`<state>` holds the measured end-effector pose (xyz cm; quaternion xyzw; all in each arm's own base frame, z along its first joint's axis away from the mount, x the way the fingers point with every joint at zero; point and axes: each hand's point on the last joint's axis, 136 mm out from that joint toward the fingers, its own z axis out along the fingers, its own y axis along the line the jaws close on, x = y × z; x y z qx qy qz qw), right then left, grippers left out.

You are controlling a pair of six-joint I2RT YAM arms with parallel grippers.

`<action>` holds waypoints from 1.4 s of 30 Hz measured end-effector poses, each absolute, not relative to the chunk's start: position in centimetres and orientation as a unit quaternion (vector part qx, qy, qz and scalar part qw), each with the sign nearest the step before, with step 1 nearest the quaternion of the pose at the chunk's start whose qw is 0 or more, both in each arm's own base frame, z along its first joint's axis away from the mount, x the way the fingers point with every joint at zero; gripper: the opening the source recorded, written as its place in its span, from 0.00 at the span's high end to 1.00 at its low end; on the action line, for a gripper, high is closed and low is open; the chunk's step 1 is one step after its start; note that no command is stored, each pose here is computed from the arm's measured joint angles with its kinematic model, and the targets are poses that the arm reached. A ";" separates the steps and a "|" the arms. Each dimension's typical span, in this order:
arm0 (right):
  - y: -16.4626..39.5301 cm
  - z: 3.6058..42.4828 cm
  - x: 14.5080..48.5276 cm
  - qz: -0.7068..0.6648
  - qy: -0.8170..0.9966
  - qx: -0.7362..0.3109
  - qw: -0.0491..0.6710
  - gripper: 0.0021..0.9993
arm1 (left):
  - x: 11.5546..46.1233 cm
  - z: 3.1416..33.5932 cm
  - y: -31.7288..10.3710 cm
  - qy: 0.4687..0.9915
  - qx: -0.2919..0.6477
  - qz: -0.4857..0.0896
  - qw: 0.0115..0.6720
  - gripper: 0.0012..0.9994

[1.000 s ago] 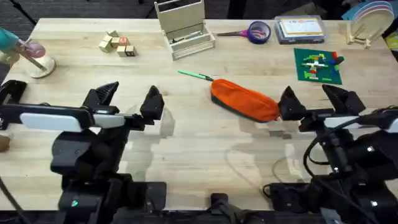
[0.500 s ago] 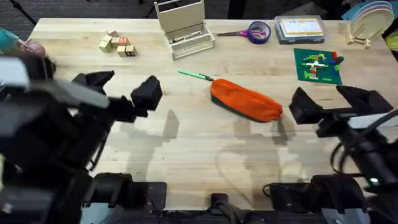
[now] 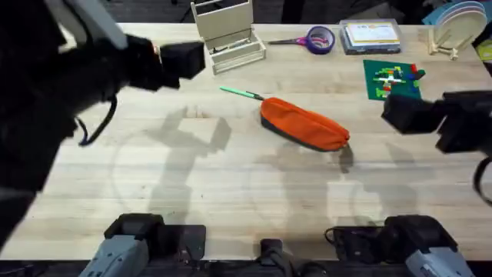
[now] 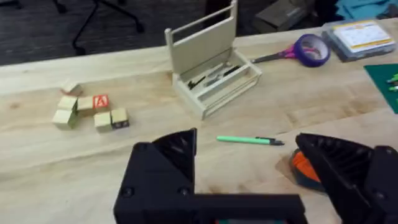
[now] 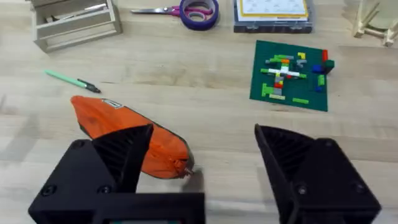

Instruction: Unzip the bag, pick up the pens from the table one at a time and place them inside, then zip the bag closed.

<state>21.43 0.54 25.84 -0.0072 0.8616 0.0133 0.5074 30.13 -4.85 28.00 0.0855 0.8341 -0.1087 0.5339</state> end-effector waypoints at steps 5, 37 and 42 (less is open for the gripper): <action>0.5 27.7 22.2 0.013 0.871 -0.007 0.492 0.00 | 31.4 28.7 -6.5 0.834 0.121 -0.120 0.524 0.01; 0.6 29.1 22.5 0.014 0.869 -0.007 0.494 0.00 | 28.1 24.1 -19.0 0.597 0.619 -0.150 0.488 0.01; 0.6 29.1 22.5 0.014 0.869 -0.007 0.494 0.00 | 28.2 22.1 -20.3 0.567 0.647 -0.191 0.473 0.01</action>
